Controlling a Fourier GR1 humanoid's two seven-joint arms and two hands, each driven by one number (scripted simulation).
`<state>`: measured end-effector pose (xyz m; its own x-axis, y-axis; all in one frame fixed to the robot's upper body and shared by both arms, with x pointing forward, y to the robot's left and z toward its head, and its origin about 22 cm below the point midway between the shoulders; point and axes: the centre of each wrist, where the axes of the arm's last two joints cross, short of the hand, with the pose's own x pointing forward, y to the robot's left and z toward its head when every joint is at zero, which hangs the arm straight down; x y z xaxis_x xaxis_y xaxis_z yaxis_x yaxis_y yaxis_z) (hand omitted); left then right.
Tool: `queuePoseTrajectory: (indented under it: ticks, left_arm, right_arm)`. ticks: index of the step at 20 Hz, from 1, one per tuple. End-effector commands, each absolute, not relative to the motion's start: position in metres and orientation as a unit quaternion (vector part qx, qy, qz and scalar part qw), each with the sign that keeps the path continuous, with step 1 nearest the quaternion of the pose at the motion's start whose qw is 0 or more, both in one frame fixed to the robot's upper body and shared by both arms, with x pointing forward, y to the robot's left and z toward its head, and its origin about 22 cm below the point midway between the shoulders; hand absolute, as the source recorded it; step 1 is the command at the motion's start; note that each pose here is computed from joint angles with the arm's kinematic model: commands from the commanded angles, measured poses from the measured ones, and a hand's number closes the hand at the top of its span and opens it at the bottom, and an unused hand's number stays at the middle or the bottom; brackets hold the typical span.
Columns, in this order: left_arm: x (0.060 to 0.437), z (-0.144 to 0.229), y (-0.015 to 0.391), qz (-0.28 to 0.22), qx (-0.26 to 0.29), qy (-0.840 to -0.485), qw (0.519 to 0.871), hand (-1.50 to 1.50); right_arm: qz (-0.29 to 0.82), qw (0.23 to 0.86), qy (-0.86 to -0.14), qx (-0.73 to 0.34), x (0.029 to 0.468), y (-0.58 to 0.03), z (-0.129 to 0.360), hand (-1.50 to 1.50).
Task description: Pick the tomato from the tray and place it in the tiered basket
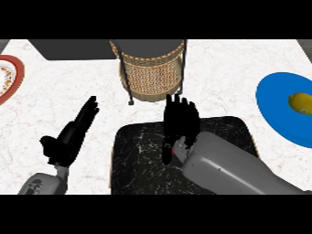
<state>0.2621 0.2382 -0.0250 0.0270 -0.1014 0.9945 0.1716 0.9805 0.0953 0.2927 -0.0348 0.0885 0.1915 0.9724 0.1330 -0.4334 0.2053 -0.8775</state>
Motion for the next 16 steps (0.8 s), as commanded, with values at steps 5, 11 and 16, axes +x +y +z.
queuePoseTrajectory:
  ticks: [5,11,16]
  left_arm:
    - [0.267,-0.022,0.230,-0.101,-0.031,-0.688,0.718,0.00]
    - [0.266,-0.025,0.241,-0.102,-0.026,-0.690,0.716,0.00]
    - [0.264,-0.017,0.236,-0.107,-0.034,-0.690,0.715,0.00]
  right_arm:
    - [0.468,0.725,-0.291,-0.413,0.279,-0.035,0.081,-1.50]
    - [0.473,0.729,-0.280,-0.407,0.270,-0.036,0.071,-1.50]
    - [0.460,0.739,-0.286,-0.402,0.261,-0.053,0.039,-1.50]
